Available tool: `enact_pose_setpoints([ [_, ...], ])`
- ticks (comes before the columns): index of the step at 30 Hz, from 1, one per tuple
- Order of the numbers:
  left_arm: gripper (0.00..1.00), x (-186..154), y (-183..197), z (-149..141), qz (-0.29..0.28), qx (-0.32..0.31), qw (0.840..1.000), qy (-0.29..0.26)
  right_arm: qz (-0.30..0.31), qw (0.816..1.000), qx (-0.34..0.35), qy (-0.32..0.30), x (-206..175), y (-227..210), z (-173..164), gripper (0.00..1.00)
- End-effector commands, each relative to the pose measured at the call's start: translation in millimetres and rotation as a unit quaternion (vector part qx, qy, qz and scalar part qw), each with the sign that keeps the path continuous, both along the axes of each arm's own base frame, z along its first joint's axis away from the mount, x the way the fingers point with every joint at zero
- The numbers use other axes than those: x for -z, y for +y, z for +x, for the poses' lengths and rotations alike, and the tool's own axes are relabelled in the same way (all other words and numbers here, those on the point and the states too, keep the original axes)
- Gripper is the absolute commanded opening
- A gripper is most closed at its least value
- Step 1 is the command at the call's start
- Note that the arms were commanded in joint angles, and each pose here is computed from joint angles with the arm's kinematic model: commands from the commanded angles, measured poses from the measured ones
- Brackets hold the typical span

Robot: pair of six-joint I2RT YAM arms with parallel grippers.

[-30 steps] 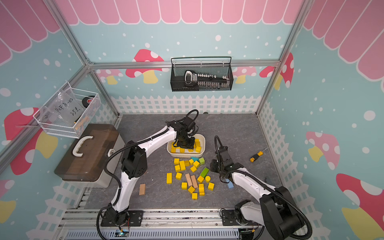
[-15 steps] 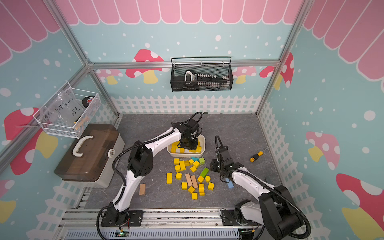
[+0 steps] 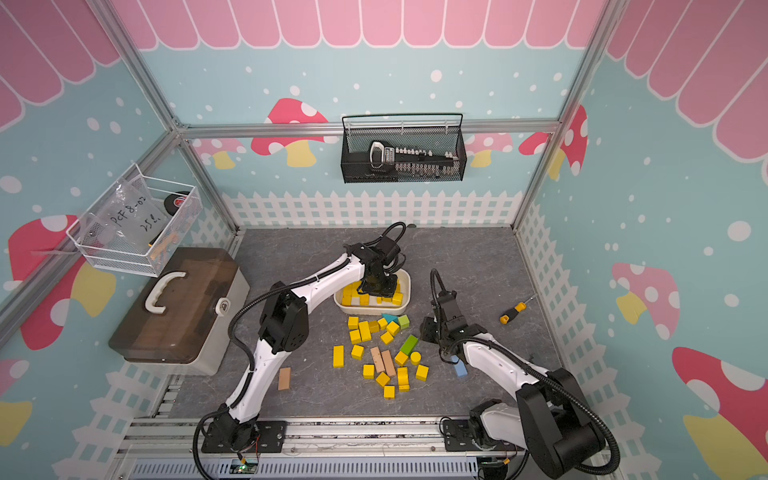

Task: Pick out the yellow building blocks
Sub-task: Place the building block in the storage box.

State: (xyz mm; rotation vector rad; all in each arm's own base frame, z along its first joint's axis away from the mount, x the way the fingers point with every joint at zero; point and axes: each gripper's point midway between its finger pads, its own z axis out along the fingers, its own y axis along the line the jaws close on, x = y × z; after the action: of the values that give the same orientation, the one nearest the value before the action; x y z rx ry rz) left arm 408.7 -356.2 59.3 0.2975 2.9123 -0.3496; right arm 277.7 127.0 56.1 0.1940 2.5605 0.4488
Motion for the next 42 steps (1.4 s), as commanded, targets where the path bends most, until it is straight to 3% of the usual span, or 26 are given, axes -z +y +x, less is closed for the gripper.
enact_pose_setpoints([
  [1,0.27,2.8,-4.2,4.8,0.005,-0.010,1.000,-0.006,0.004,1.000,-0.003,-0.007,-5.6,2.3,6.5,0.43],
  [11,0.44,4.1,-6.1,3.0,0.000,-0.010,1.000,0.000,0.005,1.000,-0.002,-0.002,-3.2,1.8,6.8,0.43],
  [16,0.46,-9.4,-8.6,2.5,-0.010,-0.008,1.000,-0.008,0.004,1.000,-0.002,-0.002,-2.8,1.8,6.8,0.43],
  [25,0.45,-96.3,-12.3,-11.5,-0.065,0.008,0.994,-0.088,0.003,1.000,-0.001,-0.004,-3.9,0.4,5.4,0.44],
  [31,0.45,-123.1,27.9,-45.5,-0.101,-0.003,0.982,-0.161,0.006,1.000,-0.003,-0.006,-5.3,0.8,3.2,0.44],
  [36,0.46,-129.4,79.9,-82.0,-0.130,-0.026,0.958,-0.254,0.001,1.000,-0.018,-0.015,-15.0,6.1,-7.6,0.44],
  [42,0.48,-136.6,137.6,-119.1,-0.148,-0.030,0.910,-0.385,-0.007,0.999,-0.053,0.003,-15.3,26.0,-39.3,0.44],
])
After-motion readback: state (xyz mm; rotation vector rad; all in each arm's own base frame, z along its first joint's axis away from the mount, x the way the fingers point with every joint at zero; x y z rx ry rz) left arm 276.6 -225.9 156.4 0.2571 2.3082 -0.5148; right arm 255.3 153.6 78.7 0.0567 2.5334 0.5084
